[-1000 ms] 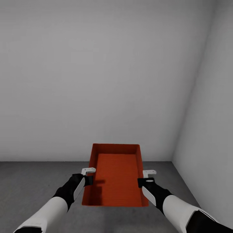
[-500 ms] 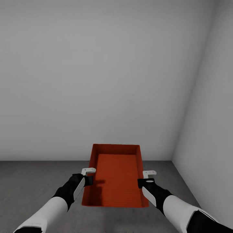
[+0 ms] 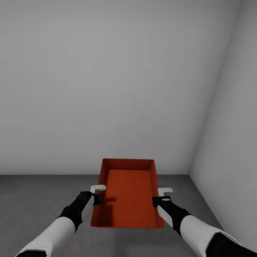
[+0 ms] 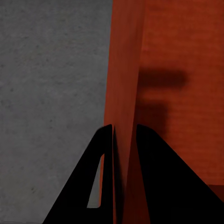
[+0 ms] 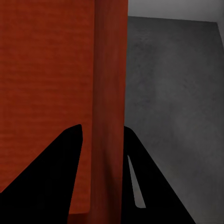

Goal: Move the two storage containers from the living room to the garage. In the garage, place one container on the floor and stack the other container on top of it (either order is fine).

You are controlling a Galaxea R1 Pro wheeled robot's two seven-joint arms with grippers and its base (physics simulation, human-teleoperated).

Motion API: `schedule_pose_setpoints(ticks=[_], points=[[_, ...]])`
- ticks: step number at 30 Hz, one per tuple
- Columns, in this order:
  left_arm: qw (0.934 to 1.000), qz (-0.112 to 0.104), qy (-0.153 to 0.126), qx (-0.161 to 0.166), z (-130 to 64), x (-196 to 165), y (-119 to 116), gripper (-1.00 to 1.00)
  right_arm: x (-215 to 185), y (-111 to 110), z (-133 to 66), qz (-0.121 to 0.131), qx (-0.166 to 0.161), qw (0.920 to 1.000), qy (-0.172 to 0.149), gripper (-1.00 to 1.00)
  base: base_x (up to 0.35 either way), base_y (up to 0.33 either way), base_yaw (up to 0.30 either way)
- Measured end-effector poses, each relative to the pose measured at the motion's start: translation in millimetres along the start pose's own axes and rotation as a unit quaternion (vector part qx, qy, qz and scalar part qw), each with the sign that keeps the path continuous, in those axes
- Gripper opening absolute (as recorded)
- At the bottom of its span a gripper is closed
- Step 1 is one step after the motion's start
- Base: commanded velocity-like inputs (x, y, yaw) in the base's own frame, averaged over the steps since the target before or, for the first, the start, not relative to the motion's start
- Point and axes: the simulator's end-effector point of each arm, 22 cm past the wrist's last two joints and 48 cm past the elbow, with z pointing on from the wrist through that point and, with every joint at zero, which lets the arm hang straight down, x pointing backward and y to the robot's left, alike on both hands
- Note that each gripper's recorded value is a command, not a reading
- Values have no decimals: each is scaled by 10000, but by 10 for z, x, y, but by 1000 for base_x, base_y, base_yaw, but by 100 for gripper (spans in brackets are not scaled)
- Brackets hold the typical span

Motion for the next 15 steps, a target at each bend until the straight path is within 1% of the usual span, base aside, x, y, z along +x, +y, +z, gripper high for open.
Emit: schedule_pose_setpoints(ticks=[15], points=[[9999, -6, 122, -10, 93, 111, 6, -100, 124, 12, 75, -12, -8, 9999, 120, -100, 0, 0, 0]])
